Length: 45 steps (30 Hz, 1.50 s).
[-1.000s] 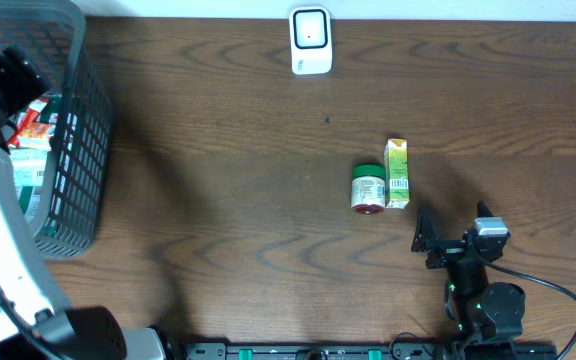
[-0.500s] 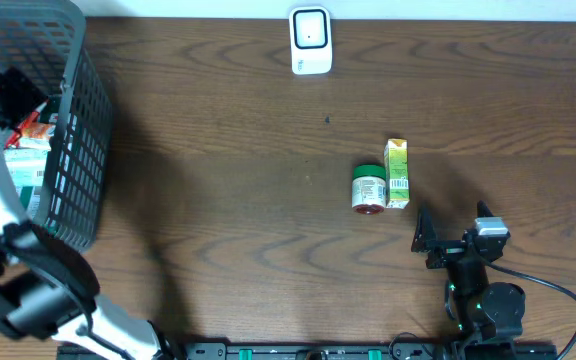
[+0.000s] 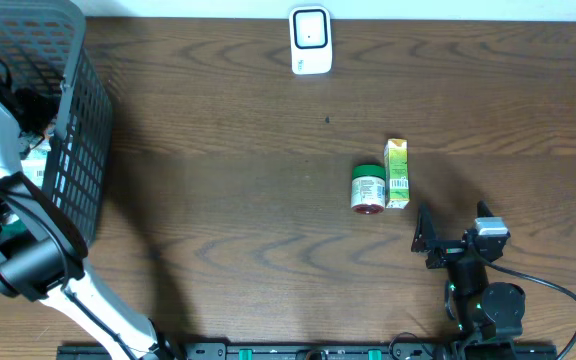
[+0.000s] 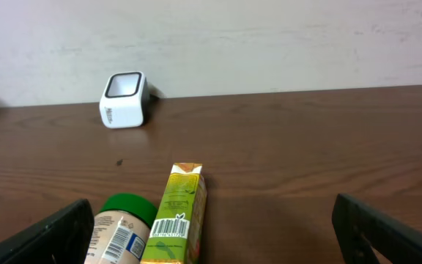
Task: Scan the item barcode
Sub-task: 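Move the left gripper back over the grey basket, then grasp the small orange juice box in the basket with left gripper, then carry the orange box toward the scanner and lower it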
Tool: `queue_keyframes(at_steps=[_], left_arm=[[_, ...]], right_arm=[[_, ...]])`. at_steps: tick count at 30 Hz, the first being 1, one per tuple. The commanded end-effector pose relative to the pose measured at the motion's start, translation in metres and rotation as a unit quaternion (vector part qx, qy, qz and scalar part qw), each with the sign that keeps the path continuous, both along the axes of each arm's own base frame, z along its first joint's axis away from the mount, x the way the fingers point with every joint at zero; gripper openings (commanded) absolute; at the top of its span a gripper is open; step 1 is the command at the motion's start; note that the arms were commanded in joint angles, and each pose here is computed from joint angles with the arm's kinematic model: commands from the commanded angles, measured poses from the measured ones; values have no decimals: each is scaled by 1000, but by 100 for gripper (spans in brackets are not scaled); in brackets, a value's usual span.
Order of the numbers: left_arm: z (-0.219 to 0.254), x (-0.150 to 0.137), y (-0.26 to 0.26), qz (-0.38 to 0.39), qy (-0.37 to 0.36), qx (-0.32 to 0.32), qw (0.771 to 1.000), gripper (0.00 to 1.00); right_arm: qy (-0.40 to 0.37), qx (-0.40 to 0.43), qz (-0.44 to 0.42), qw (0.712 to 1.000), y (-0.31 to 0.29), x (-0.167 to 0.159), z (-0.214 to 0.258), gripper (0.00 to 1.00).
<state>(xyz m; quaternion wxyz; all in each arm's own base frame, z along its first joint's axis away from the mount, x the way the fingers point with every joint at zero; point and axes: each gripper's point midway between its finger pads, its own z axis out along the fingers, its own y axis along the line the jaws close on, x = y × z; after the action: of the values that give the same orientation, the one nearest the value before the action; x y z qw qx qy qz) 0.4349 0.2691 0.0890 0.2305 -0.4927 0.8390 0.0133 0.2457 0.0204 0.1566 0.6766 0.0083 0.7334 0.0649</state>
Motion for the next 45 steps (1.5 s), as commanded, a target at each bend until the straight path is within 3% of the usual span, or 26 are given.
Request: queue_keyframes(at_steps=[1, 3, 5, 8, 14, 23, 26, 29, 33, 36, 45], left_arm=[[-21, -3, 10, 36, 21, 2, 999, 75], [-27, -3, 10, 36, 26, -1, 999, 74], [-30, -3, 9, 35, 28, -3, 999, 58], [-29, -3, 9, 35, 27, -2, 999, 41], [8, 2, 17, 38, -12, 22, 999, 28], [176, -22, 8, 42, -158, 99, 982, 28], [219, -40, -28, 8, -197, 79, 977, 28], [243, -58, -85, -82, -213, 33, 973, 28], [248, -73, -182, -264, -218, -52, 938, 28], [228, -80, -259, -394, -190, -111, 892, 28], [111, -87, -411, -575, -64, -198, 791, 28]], right_arm=[[2, 6, 4, 1000, 2, 0, -1, 99], [1, 6, 4, 1000, 2, 0, -1, 99], [2, 6, 4, 1000, 2, 0, -1, 99], [2, 6, 4, 1000, 2, 0, -1, 99], [2, 6, 4, 1000, 2, 0, -1, 99], [2, 6, 4, 1000, 2, 0, -1, 99], [2, 6, 3, 1000, 2, 0, -1, 99], [2, 6, 4, 1000, 2, 0, -1, 99], [2, 6, 4, 1000, 2, 0, -1, 99], [2, 6, 4, 1000, 2, 0, -1, 99], [2, 6, 4, 1000, 2, 0, -1, 99]])
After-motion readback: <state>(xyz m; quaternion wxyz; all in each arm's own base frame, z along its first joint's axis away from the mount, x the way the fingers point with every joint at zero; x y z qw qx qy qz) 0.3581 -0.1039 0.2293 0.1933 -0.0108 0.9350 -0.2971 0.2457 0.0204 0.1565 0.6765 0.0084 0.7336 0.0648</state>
